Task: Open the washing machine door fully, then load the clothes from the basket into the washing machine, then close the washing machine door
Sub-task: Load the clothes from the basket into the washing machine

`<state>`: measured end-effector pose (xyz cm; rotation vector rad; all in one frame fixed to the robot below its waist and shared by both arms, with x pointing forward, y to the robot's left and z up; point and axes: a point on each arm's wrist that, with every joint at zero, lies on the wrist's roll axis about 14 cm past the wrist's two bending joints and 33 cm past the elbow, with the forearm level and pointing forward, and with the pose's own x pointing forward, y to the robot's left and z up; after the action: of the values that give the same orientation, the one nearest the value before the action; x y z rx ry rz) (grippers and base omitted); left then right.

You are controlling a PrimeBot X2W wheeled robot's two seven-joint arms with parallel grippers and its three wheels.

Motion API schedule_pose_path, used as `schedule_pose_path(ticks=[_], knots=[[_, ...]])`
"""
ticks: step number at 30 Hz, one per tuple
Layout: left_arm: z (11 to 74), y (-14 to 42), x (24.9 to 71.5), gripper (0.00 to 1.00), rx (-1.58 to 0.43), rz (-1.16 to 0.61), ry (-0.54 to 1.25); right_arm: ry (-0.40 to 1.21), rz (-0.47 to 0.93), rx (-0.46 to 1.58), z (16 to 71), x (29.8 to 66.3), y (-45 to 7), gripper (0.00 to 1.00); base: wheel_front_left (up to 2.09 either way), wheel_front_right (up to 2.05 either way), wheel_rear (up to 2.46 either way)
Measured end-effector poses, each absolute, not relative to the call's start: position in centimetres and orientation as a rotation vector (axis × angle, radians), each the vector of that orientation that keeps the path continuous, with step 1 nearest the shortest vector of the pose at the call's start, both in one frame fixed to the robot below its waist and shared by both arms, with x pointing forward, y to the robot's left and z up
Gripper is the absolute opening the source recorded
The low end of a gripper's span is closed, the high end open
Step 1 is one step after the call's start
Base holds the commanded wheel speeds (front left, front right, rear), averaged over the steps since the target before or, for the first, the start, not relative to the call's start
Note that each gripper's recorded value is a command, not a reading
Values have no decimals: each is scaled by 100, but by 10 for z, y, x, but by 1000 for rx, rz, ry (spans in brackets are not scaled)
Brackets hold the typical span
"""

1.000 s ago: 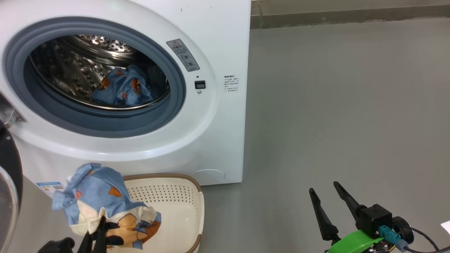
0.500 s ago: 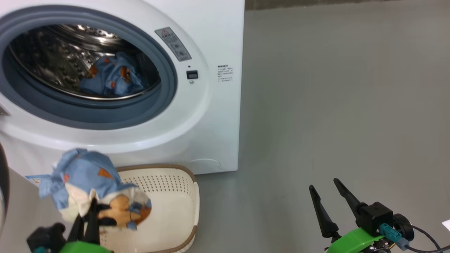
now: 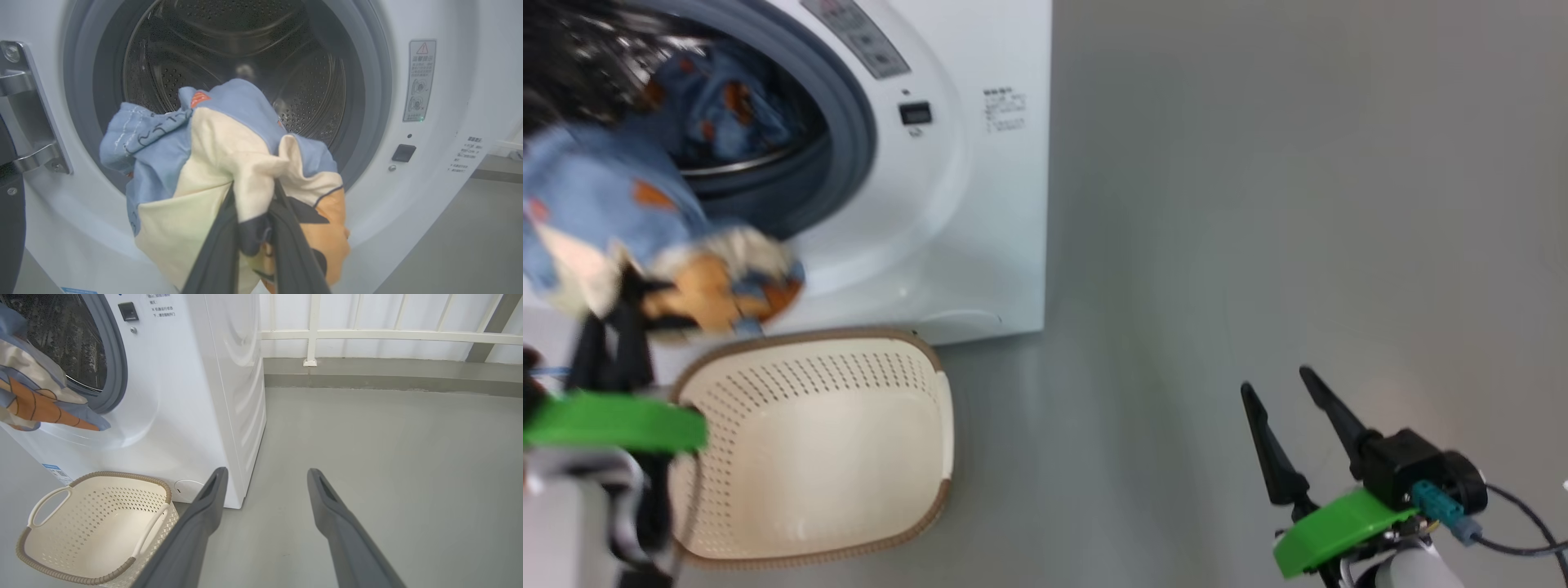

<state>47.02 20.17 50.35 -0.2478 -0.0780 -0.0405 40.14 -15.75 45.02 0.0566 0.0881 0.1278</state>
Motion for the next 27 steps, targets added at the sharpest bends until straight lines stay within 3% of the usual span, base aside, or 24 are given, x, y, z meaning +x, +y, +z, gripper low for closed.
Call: schedule_pose_path(ticks=[13, 27], knots=[[539, 217, 604, 0, -266, -72, -214, 153, 62, 61, 416, 431, -181, 100, 0, 0, 0], [492, 223, 714, 0, -217, -86, -108, 266, -20, 74, 369, 435, -209, 100, 0, 0, 0]])
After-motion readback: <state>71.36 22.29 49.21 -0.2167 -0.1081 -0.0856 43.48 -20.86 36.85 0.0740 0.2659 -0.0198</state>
